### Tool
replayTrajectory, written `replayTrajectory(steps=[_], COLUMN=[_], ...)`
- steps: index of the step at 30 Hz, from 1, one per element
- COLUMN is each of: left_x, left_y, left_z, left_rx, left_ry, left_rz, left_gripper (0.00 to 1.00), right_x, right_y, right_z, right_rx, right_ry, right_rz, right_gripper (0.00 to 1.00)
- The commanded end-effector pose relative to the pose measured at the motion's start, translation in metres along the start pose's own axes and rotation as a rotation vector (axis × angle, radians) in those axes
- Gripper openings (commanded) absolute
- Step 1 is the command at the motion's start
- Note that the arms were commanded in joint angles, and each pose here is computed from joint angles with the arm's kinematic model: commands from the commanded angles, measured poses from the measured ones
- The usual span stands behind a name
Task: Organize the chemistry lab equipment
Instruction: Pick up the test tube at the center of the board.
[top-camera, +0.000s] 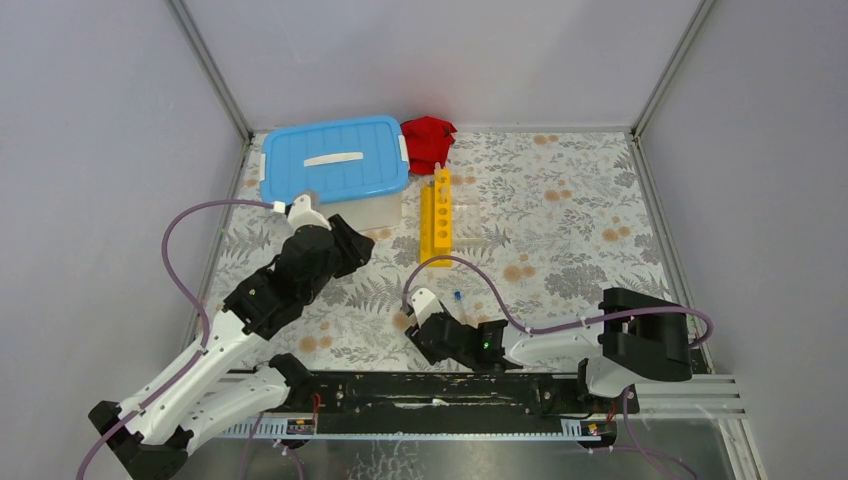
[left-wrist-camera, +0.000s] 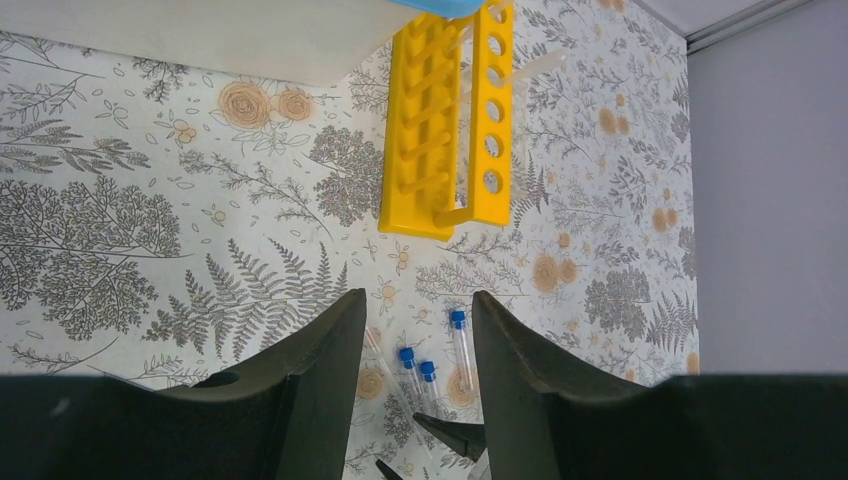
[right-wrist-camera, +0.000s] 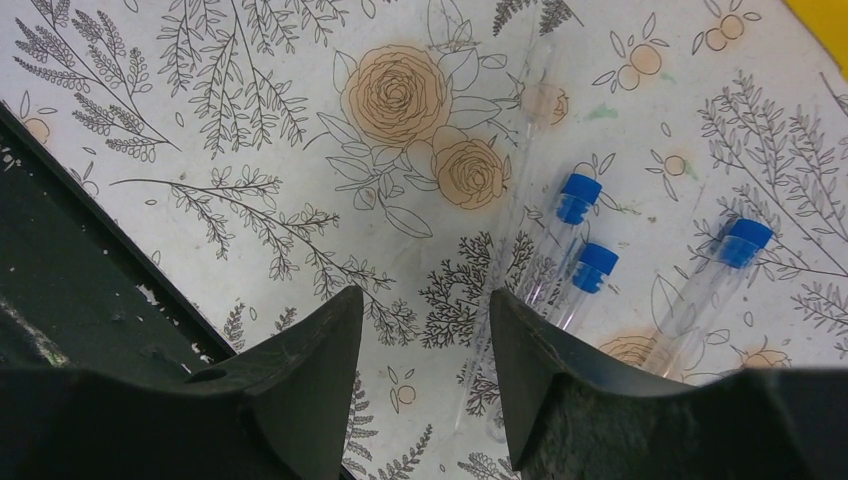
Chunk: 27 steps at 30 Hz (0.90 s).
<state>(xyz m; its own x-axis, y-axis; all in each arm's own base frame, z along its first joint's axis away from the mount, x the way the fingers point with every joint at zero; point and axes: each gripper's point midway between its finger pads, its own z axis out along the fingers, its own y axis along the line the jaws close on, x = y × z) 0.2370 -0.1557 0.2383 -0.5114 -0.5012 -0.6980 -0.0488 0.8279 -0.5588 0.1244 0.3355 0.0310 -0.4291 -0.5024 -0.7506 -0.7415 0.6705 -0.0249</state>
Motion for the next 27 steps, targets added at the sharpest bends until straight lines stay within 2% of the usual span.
replayTrajectory(steps=[1,27], left_x=[0.004,0.006], left_y=[0.002,0.005], left_z=[0.001,0.006], left_rx=[0.0,-0.011], left_ry=[0.002,0.001], left_rz=[-0.018,-0.001], left_gripper=[0.51,0.51], right_x=[-0.025,-0.026], right_y=[0.014,-0.001], right_z=[0.004,0.012], right_rx=[-0.034,-0.025], right_ry=[-0.061,-0.062], right_rz=[0.045,0.083], right_gripper=[0.56,0.52])
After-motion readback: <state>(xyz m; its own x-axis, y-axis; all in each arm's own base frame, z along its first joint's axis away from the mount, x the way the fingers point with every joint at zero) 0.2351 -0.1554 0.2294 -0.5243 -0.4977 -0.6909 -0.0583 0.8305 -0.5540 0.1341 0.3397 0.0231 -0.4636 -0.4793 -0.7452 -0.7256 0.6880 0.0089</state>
